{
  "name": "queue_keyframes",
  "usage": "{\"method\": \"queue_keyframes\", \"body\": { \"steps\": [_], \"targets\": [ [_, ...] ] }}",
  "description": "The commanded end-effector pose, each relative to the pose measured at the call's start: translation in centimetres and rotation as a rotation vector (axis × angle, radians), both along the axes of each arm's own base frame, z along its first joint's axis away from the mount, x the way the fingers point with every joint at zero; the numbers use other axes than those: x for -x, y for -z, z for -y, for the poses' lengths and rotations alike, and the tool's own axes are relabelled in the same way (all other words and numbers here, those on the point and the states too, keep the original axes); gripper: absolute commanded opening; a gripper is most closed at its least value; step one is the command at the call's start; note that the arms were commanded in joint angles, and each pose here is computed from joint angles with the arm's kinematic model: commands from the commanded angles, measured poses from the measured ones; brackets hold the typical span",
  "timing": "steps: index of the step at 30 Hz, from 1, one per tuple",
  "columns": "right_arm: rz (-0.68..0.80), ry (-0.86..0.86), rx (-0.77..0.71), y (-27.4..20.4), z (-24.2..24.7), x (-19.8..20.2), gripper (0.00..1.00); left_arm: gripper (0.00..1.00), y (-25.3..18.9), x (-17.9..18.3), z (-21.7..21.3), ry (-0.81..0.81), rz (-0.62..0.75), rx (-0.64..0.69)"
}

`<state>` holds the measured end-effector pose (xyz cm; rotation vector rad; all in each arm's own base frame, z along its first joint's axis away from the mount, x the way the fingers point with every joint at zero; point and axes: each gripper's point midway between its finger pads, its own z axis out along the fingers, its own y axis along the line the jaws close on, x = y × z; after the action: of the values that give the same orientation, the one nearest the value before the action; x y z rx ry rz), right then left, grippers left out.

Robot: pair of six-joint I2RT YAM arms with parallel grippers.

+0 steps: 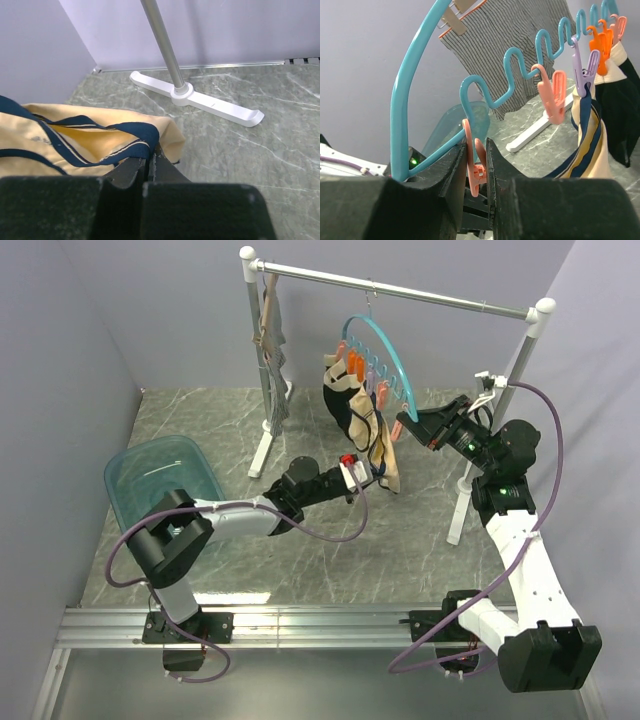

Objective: Clip the underwear to the hanger

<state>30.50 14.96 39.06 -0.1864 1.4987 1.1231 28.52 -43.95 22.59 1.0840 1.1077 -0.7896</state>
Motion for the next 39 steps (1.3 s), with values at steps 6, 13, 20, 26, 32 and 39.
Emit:
{"method": "queue_keyframes", "body": {
  "steps": [6, 13, 20, 26, 32, 39],
  "targets": [
    [0.011, 0.094, 0.046, 0.1, 0.6, -0.7, 0.0, 0.0, -5.3, -0.5, -0.1, -0.017, 0.115, 0.055],
    [-0.013, 0.127, 0.095, 1.6, 0.5, -1.4, 0.0, 0.0, -6.9, -0.8, 0.2, -0.054, 0.165, 0.075],
    [-0.047, 0.14, 0.129, 3.0, -0.1, -1.8, 0.0, 0.0, -7.8, -0.8, 0.4, -0.091, 0.207, 0.084],
    [-0.056, 0.152, 0.151, 3.7, -0.2, -2.1, 0.0, 0.0, -9.0, -1.0, 0.3, -0.099, 0.244, 0.107],
    [-0.064, 0.166, 0.173, 4.2, -0.2, -2.3, 0.0, 0.0, -9.7, -1.3, 0.5, -0.11, 0.256, 0.119],
    [-0.063, 0.169, 0.195, 4.5, -0.5, -2.3, 0.0, 0.0, -10.3, -1.3, 0.8, -0.109, 0.276, 0.125]
  ]
}}
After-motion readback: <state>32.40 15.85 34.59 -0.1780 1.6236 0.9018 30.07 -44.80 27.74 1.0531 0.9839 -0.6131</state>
